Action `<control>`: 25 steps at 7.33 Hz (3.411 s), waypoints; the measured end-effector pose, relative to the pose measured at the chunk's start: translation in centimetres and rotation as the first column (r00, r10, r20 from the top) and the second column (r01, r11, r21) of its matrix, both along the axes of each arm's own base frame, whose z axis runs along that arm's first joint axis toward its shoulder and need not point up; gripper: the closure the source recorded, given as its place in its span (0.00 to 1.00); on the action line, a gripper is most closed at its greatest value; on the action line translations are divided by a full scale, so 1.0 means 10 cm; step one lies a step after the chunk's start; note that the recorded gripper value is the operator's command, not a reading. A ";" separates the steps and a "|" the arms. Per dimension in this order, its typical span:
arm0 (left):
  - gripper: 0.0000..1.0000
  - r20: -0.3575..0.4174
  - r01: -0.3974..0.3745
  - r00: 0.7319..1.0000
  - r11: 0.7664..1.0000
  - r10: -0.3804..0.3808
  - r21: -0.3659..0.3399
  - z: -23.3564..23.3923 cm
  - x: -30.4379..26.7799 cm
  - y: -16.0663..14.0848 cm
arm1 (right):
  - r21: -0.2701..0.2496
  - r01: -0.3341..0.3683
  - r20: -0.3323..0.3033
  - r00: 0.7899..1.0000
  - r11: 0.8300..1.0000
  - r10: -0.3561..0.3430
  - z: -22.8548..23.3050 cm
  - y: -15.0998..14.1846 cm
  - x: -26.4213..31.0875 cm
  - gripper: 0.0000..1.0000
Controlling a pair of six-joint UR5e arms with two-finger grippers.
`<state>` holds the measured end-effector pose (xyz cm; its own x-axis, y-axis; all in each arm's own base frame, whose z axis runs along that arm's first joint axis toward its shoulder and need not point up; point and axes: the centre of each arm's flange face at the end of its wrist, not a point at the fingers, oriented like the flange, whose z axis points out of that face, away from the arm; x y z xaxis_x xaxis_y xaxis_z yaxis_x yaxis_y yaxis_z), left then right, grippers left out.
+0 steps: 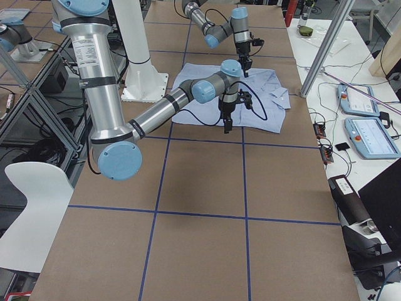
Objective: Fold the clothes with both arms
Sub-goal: 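Lay the sleeve diagonally across the shirt front with the left gripper, then move the right gripper to the shirt hem corner nearest the robot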
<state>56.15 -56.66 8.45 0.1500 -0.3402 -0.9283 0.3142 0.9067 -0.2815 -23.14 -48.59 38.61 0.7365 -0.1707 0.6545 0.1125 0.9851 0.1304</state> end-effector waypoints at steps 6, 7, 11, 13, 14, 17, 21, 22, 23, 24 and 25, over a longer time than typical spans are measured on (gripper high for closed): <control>0.00 0.037 -0.030 0.999 0.994 0.026 0.103 0.15 0.93 0.79 | -0.002 0.003 -0.005 1.000 1.000 -0.003 0.03 -0.01 -0.01 0.00; 0.00 0.044 -0.048 0.998 0.988 0.042 0.148 0.13 0.98 0.88 | -0.001 0.003 -0.005 1.000 1.000 -0.003 0.03 -0.01 -0.01 0.00; 0.01 0.055 -0.051 0.998 0.982 0.042 0.180 0.32 0.80 0.93 | 0.001 -0.017 0.010 1.000 1.000 0.017 -0.04 0.01 -0.04 0.00; 0.01 0.069 -0.042 0.997 0.982 0.030 0.183 0.63 0.37 0.93 | -0.004 -0.084 0.078 0.993 0.996 0.084 -0.07 0.15 -0.24 0.00; 0.01 0.113 -0.059 0.993 0.978 0.037 0.198 0.67 0.07 0.95 | -0.019 -0.112 0.119 0.986 0.994 0.114 -0.06 0.31 -0.40 0.00; 0.01 0.205 -0.105 0.977 0.962 0.053 0.252 0.69 -0.66 1.19 | -0.077 -0.172 0.151 0.972 0.982 0.182 -0.12 0.98 -0.92 0.00; 0.01 0.214 -0.100 0.976 0.961 0.044 0.258 0.68 -0.89 1.26 | -0.149 -0.167 0.112 0.977 0.975 0.184 -0.10 1.96 -1.56 0.00; 0.01 0.227 -0.101 0.973 0.963 0.043 0.250 0.64 -0.97 1.30 | -0.158 -0.168 0.102 0.977 0.973 0.185 -0.10 2.20 -1.73 0.00; 0.01 0.235 -0.102 0.971 0.964 0.042 0.245 0.61 -1.02 1.32 | -0.162 -0.155 0.093 0.981 0.975 0.172 -0.08 2.38 -1.86 0.01; 0.01 0.238 -0.102 0.970 0.965 0.042 0.243 0.59 -1.04 1.33 | -0.166 -0.141 0.083 0.984 0.976 0.157 -0.04 2.48 -1.94 0.02; 0.01 0.240 -0.102 0.970 0.965 0.043 0.242 0.59 -1.04 1.34 | -0.171 -0.132 0.073 0.987 0.976 0.146 0.01 2.53 -2.00 0.05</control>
